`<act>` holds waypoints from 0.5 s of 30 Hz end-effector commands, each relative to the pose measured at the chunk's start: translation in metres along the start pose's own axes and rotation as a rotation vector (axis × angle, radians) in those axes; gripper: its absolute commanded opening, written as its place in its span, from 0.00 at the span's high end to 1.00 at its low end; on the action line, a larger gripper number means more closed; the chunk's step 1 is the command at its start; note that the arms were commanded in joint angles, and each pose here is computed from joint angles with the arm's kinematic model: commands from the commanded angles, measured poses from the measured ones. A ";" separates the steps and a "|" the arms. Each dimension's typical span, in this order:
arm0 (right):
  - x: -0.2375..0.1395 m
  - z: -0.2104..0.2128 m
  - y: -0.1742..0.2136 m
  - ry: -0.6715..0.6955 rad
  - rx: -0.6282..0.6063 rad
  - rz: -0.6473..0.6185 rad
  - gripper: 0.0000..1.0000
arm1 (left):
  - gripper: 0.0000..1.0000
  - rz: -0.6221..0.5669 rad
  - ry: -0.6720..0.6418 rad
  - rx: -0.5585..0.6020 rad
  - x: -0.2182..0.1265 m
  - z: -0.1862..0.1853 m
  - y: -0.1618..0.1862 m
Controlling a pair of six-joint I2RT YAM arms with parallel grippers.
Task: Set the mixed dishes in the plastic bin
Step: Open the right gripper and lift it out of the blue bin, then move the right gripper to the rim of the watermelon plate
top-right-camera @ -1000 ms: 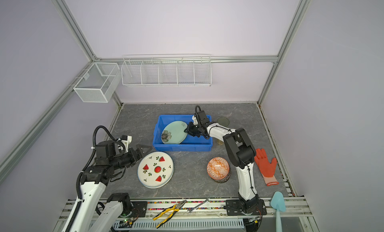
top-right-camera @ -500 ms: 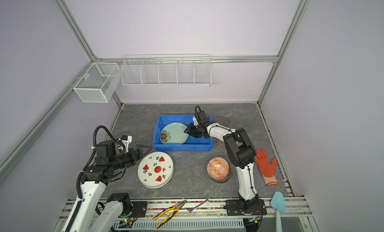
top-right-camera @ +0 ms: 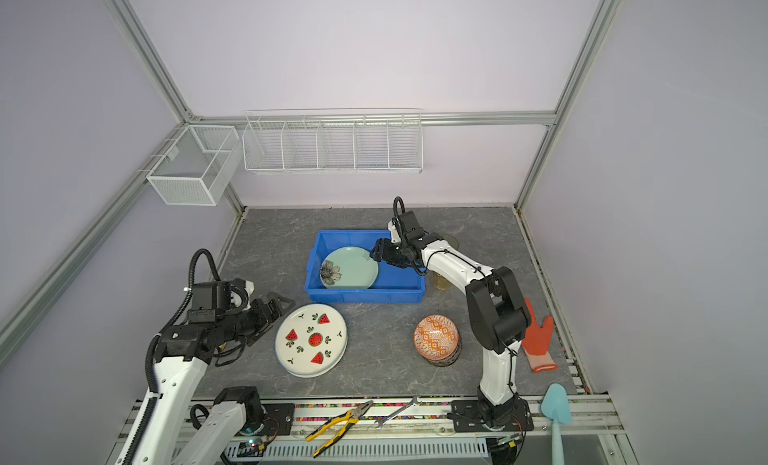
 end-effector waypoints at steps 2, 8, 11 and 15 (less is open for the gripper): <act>-0.032 0.032 0.018 0.012 -0.146 0.029 0.01 | 0.02 -0.029 -0.195 -0.052 -0.010 0.031 0.004; -0.061 0.077 0.072 -0.001 -0.276 0.134 0.12 | 0.02 -0.033 -0.214 -0.125 0.004 0.044 0.005; -0.073 0.095 0.104 -0.024 -0.303 0.161 0.12 | 0.02 -0.021 -0.217 -0.128 0.013 0.045 0.002; -0.085 0.110 0.141 -0.026 -0.343 0.199 0.12 | 0.02 -0.003 -0.202 -0.134 0.018 0.044 0.000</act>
Point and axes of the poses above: each gripper's point midway between its finger pads, its own x axis out along the fingers, its own z axis along the line the jaws close on, y = z × x, the point moved 3 cm from there along -x, back along the fingers, and after that the axes turned 9 degrees about -x, right-handed, at the moved point
